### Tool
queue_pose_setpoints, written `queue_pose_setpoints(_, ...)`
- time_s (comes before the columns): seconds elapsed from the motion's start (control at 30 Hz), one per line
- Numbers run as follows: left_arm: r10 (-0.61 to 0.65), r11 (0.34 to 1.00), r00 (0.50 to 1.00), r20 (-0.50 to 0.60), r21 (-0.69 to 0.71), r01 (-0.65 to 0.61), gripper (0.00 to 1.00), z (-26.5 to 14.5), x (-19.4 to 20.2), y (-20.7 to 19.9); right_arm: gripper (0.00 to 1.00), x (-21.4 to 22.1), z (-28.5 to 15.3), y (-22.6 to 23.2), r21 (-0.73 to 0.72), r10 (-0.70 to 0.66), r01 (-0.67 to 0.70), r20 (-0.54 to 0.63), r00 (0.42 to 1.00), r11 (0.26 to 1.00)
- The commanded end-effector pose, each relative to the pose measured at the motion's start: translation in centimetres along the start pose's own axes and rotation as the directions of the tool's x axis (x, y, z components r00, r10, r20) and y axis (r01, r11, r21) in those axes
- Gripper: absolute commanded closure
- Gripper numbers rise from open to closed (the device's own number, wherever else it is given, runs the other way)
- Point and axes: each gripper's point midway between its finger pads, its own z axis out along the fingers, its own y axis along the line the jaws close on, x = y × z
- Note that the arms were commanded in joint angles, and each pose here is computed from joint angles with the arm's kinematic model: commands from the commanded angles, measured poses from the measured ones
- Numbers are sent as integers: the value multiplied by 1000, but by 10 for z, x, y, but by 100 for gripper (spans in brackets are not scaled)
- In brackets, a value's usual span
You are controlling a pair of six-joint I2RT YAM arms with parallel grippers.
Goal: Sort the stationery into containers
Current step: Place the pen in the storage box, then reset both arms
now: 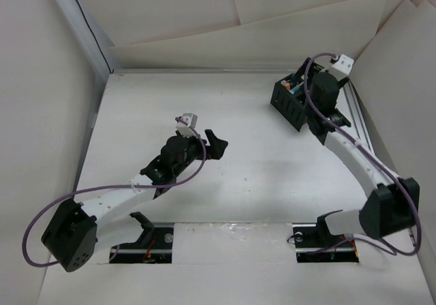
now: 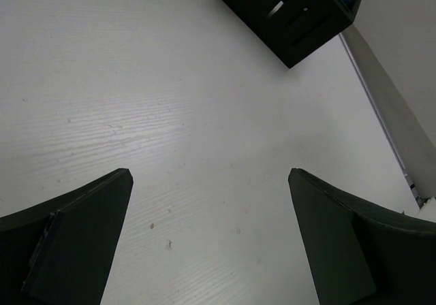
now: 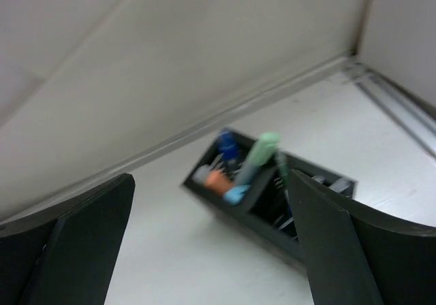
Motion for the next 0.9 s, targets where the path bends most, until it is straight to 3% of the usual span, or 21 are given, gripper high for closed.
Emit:
queue_pose_setpoints(0.0, -34, 994, 991, 131, 108, 20, 0, -18, -36, -26, 0, 14, -50, 38, -196, 5, -22, -88, 996, 980)
queue_pose_setpoints(0.2, -92, 985, 977, 194, 163, 61, 0, -45, -52, -35, 0, 99, -130, 77, -436, -122, -19, -294, 948, 900)
queue_pose_setpoints(0.33, -154, 984, 970, 190, 114, 134, 0, -47, -51, -25, 0, 149, -170, 71, -479, -226, 20, -375, 899, 877)
queue_pose_setpoints(0.6, -157, 983, 976, 150, 116, 140, 0, -41, -37, -21, 0, 144, -224, 56, -497, -271, 42, -398, 877, 867)
queue_pose_setpoints(0.87, -114, 988, 986, 121, 120, 99, 0, -37, -28, -21, 0, 135, -232, 44, -475, -281, 60, -409, 868, 878)
